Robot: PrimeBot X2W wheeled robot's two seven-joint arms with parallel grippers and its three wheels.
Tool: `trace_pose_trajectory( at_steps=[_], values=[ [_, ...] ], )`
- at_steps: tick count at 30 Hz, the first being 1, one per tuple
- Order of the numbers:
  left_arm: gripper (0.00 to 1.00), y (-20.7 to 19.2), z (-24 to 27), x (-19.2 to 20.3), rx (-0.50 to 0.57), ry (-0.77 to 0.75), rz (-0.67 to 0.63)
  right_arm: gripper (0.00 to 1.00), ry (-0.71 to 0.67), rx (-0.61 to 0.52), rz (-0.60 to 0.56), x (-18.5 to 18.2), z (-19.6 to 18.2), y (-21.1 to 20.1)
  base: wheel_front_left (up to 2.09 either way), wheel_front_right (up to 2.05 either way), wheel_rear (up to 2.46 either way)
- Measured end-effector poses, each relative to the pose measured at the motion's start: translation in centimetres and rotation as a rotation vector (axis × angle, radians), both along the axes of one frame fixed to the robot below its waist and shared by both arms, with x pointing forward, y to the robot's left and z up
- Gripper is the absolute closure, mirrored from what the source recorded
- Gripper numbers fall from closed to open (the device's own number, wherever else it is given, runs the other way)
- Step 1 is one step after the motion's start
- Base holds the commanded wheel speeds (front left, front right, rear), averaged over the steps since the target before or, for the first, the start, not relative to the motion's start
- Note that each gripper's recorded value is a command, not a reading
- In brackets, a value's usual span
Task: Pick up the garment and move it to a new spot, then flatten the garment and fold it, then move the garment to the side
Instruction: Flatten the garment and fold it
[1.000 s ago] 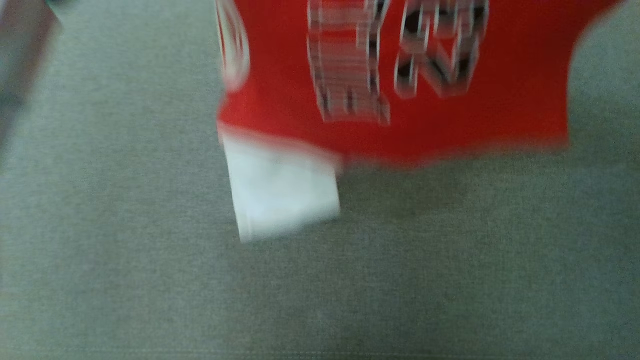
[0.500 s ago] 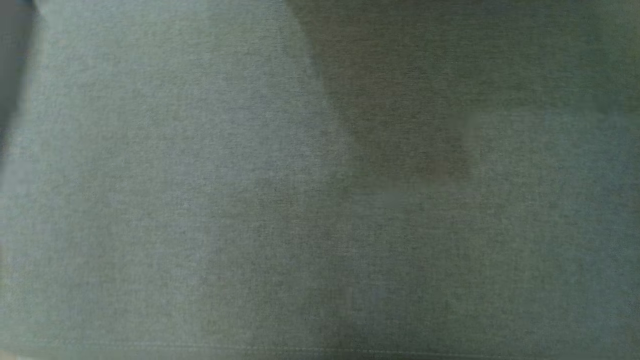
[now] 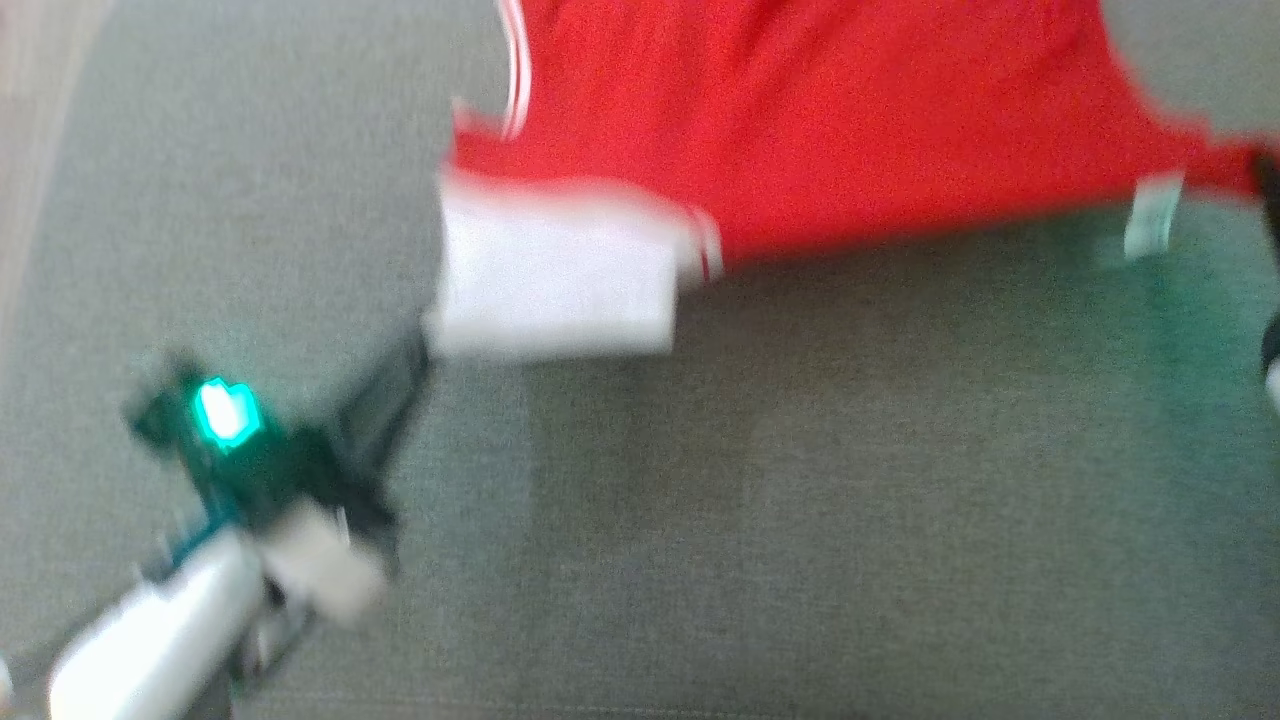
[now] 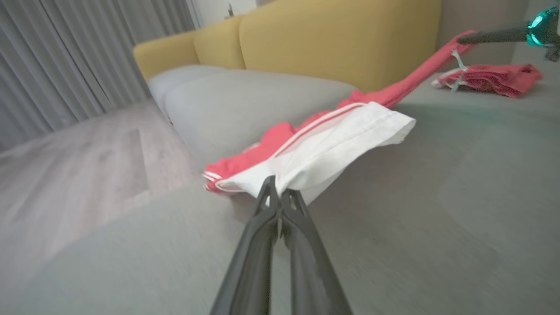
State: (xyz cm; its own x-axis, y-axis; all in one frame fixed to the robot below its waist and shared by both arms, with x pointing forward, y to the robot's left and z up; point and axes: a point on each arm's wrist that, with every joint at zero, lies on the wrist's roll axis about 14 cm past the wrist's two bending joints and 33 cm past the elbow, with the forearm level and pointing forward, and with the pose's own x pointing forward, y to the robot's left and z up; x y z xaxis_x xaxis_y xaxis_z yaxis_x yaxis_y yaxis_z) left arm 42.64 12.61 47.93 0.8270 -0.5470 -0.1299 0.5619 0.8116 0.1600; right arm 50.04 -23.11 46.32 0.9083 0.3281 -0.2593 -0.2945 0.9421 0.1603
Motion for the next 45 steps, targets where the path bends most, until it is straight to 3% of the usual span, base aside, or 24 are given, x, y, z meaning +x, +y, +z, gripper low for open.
trace_pose_trajectory(
  at_steps=[6,11,18,27,35,36,38,45],
  values=[
    [1.0,-1.7,-3.1,-9.2,-0.06,0.238,-0.011,1.0,0.052,0.001,-0.032,-6.5,-1.7,-1.2,0.0,0.0,0.0],
    [1.0,-2.0,-1.9,-11.2,-0.104,0.254,0.007,1.0,0.103,0.022,-0.047,-11.2,-3.2,-1.3,0.0,0.0,0.0],
    [1.0,-1.8,-0.4,-6.7,-0.137,0.202,0.028,1.0,0.108,0.05,-0.056,-10.3,-4.1,-0.5,0.0,0.0,0.0],
    [1.0,-1.9,-0.4,2.5,-0.148,0.165,0.025,1.0,0.07,0.051,-0.05,-3.3,-3.5,0.5,0.0,0.0,0.0],
    [1.0,-1.6,-2.0,8.1,-0.095,0.159,0.047,1.0,0.095,0.021,-0.036,0.1,-4.9,1.0,0.0,0.0,0.0],
    [0.82,-1.7,-2.3,8.5,-0.098,0.164,0.055,0.77,0.102,0.023,-0.033,0.3,-5.2,1.2,0.0,0.0,0.0],
    [0.0,-1.9,-3.0,8.9,-0.106,0.174,0.06,0.0,0.113,0.021,-0.033,0.4,-5.5,1.3,0.0,0.0,0.0],
    [0.0,-1.8,-4.8,8.1,-0.144,0.227,0.112,0.0,0.092,0.026,-0.057,-0.2,-5.3,0.8,0.0,0.0,0.0]
  ],
)
